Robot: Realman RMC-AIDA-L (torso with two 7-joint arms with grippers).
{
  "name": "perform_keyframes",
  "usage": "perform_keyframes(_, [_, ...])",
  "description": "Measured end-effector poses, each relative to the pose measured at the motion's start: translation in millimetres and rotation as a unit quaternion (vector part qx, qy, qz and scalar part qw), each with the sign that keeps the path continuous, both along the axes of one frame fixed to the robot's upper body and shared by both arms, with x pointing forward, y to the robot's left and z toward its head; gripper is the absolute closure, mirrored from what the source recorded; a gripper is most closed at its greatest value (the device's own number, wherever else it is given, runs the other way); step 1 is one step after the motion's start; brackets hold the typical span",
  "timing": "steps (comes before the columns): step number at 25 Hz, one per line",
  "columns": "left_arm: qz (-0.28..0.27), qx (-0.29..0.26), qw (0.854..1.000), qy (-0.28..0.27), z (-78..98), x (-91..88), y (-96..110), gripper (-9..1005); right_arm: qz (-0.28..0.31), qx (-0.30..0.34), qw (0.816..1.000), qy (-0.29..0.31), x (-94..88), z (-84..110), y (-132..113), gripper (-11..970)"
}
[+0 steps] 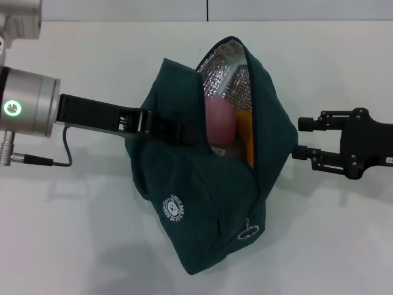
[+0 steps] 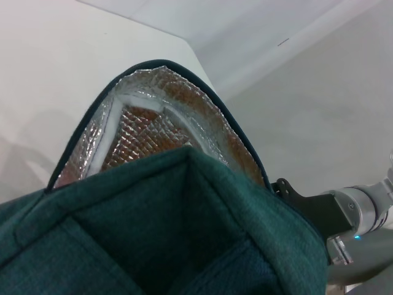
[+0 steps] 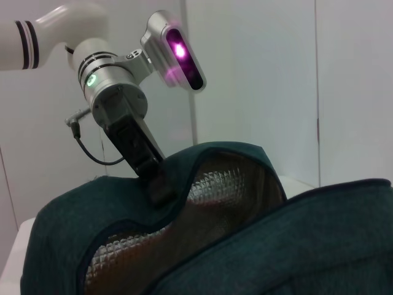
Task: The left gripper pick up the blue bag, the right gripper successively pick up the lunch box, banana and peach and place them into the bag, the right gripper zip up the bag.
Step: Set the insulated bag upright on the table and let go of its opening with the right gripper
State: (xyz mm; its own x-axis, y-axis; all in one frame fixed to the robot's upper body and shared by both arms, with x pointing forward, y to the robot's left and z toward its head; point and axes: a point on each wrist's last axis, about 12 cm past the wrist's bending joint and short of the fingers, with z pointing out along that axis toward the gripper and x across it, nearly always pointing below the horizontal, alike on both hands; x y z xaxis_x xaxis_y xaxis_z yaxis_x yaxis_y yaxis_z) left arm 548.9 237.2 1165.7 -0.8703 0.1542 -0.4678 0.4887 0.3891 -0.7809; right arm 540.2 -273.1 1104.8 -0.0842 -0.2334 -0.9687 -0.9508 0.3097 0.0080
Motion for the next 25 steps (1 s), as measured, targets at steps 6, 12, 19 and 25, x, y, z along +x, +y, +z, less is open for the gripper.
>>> perform_keyframes(6, [0.001, -0.001, 1.000, 0.000, 0.1, 0.0, 1, 955, -0.011, -0.013, 1.000, 0.001, 1.9, -2.9, -2, 451])
perform_keyframes(12, [0.000, -0.001, 1.000, -0.002, 1.1, 0.9, 0, 955, -0.014, -0.035, 0.999, 0.005, 5.6, -8.7, 3, 451])
perform_keyframes(19, [0.000, -0.001, 1.000, -0.002, 1.3, 1.2, 0, 955, 0.001, -0.042, 0.999, -0.002, 8.4, -7.2, 11, 488])
perform_keyframes(25, [0.002, -0.001, 1.000, -0.001, 0.2, 0.3, 1, 954, 0.009, -0.045, 0.999, -0.024, 5.3, -6.1, 9, 628])
